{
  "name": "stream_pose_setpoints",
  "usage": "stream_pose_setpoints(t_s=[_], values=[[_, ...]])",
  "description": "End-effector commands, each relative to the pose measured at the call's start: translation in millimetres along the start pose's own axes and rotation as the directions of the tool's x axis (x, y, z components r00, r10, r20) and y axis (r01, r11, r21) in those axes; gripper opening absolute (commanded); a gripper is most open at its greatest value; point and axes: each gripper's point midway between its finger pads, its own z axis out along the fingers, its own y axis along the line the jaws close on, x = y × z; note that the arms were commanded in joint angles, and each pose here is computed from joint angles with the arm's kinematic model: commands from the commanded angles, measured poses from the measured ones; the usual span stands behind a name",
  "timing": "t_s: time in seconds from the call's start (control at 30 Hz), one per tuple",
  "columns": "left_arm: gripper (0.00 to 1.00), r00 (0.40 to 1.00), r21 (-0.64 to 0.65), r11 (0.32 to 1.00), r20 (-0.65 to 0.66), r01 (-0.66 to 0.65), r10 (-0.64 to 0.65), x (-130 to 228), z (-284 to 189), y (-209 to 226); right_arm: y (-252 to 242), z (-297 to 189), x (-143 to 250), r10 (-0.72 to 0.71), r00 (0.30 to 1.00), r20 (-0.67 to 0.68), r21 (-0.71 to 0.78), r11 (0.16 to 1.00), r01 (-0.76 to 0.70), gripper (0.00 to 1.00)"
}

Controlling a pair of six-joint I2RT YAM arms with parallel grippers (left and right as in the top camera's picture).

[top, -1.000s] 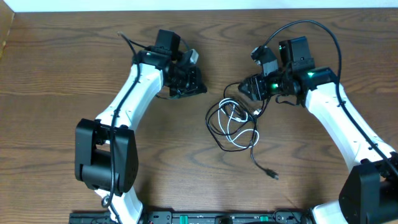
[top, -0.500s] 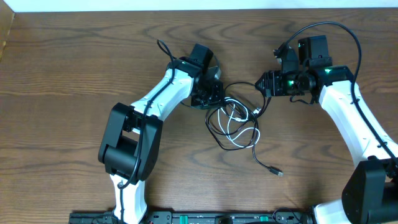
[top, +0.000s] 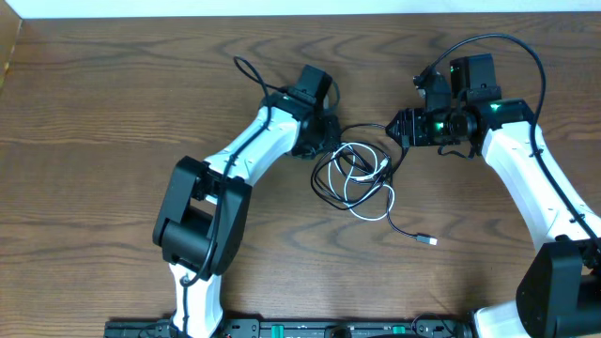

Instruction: Untangle cables

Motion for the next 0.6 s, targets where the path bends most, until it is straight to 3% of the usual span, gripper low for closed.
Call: stream_pose_setpoints(t_s=[0.0,0.57], values=[[0.26,1.000,-0.038,0.999,-0.005,-0.017,0.017,5.5,11.6,-2.9,0.5,-3.6,-4.2,-0.003,1.000,0.011,0.005,1.000,0.003,0.63],[0.20,1.000,-0.203,0.979,-0.014,-0.007,0.005,12.8,34.3,30.5,-0.3,-3.6,3.6,-0.034,0.999,-0.020,0.007,0.999,0.034,0.67]])
